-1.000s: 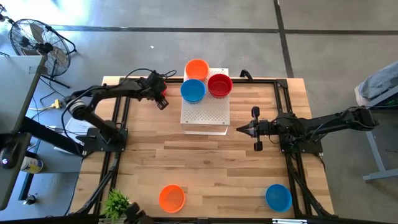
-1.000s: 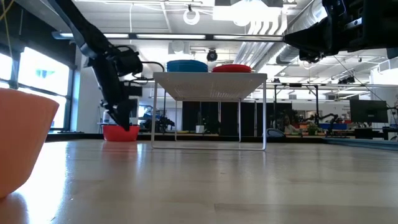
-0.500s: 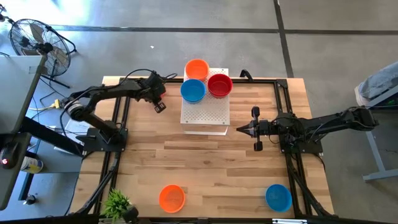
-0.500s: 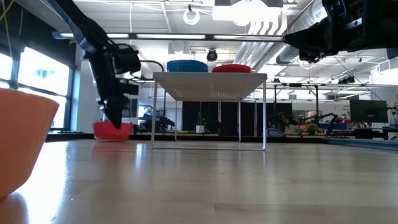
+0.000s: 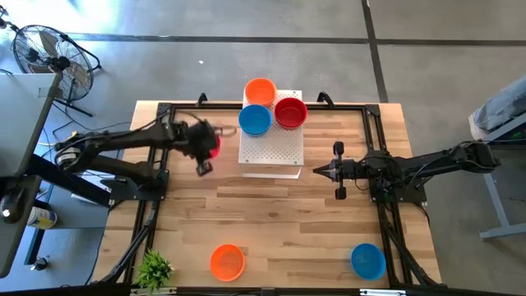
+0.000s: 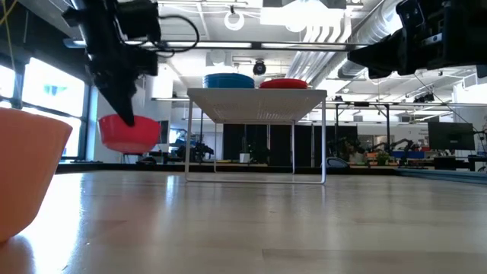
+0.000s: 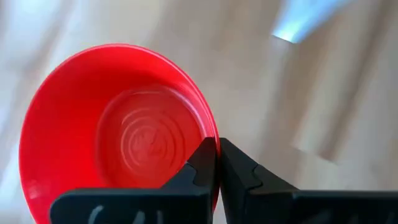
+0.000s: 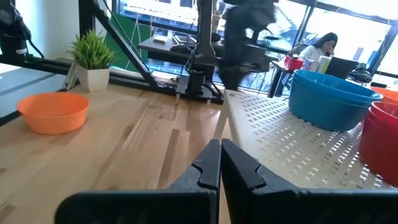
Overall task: Pick & Place Mini bowls
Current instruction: Stack the red bowl on top of the red bowls on the shelf
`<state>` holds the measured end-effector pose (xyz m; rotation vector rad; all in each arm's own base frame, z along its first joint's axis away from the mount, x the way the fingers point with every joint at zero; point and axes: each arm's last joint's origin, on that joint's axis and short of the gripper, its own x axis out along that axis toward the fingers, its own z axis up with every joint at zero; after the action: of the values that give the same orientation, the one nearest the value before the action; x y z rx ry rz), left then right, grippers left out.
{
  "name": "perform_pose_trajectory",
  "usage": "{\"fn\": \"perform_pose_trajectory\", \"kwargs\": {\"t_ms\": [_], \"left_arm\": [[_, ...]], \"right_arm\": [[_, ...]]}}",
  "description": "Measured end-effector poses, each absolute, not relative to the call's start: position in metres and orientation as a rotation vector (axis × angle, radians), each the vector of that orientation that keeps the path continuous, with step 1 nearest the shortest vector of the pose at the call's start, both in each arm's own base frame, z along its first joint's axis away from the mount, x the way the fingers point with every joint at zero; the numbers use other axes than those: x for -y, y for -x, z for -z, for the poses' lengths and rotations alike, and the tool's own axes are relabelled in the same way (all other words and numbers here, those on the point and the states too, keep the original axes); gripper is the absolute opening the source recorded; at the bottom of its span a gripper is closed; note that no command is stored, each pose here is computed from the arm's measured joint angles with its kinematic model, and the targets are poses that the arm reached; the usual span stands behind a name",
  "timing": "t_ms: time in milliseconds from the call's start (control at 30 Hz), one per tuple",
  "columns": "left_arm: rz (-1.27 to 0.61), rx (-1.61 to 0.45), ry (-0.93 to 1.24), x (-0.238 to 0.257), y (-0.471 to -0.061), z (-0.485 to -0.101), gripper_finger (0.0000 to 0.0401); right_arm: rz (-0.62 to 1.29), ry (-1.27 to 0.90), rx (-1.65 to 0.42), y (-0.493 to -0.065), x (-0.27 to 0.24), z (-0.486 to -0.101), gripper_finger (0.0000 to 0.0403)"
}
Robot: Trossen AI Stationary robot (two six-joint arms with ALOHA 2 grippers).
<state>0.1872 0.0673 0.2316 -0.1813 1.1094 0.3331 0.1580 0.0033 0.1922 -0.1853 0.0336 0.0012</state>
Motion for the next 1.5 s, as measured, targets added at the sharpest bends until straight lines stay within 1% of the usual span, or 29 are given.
{"fn": "perform_pose_trajectory", "kwargs": {"t_ms": [133,233,367,500,767,933,1133,1233,1400,1500], "left_arm": [[-0.169,-1.148,0.143,-0.027,-0.192,-0.231,0.0002],[-0.038,-1.136,0.122,0.002,-0.196,-0.232,0.0002],[0.099,-1.025,0.102,0.038,-0.211,-0.232,0.0002],[0.197,-0.896,0.100,0.067,-0.228,-0.231,0.0001],[0.213,-0.723,0.000,0.089,-0.271,-0.206,0.0001],[0.170,-0.607,-0.096,0.094,-0.296,-0.191,0.0001],[0.139,-0.627,-0.131,0.102,-0.322,-0.182,0.0001],[0.147,-0.669,-0.163,0.105,-0.331,-0.173,0.0001],[0.177,-0.701,-0.157,0.106,-0.348,-0.160,0.0001],[0.197,-0.699,-0.175,0.107,-0.354,-0.160,0.0011]], "right_arm": [[-0.001,0.185,-0.033,-0.158,-0.003,-0.192,0.0002],[-0.001,0.185,-0.033,-0.158,-0.003,-0.192,0.0001],[-0.002,0.185,-0.032,-0.158,-0.003,-0.192,0.0002],[-0.002,0.183,-0.032,-0.158,-0.003,-0.192,0.0001],[-0.006,0.169,-0.023,-0.158,-0.003,-0.193,0.0001],[-0.006,0.160,-0.018,-0.158,-0.004,-0.193,0.0001],[-0.006,0.155,-0.018,-0.158,-0.004,-0.193,0.0001],[-0.006,0.154,-0.018,-0.158,-0.004,-0.193,0.0001],[-0.011,0.134,-0.018,-0.158,-0.004,-0.193,0.0001],[-0.011,0.133,-0.018,-0.158,-0.004,-0.193,0.0002]]}}
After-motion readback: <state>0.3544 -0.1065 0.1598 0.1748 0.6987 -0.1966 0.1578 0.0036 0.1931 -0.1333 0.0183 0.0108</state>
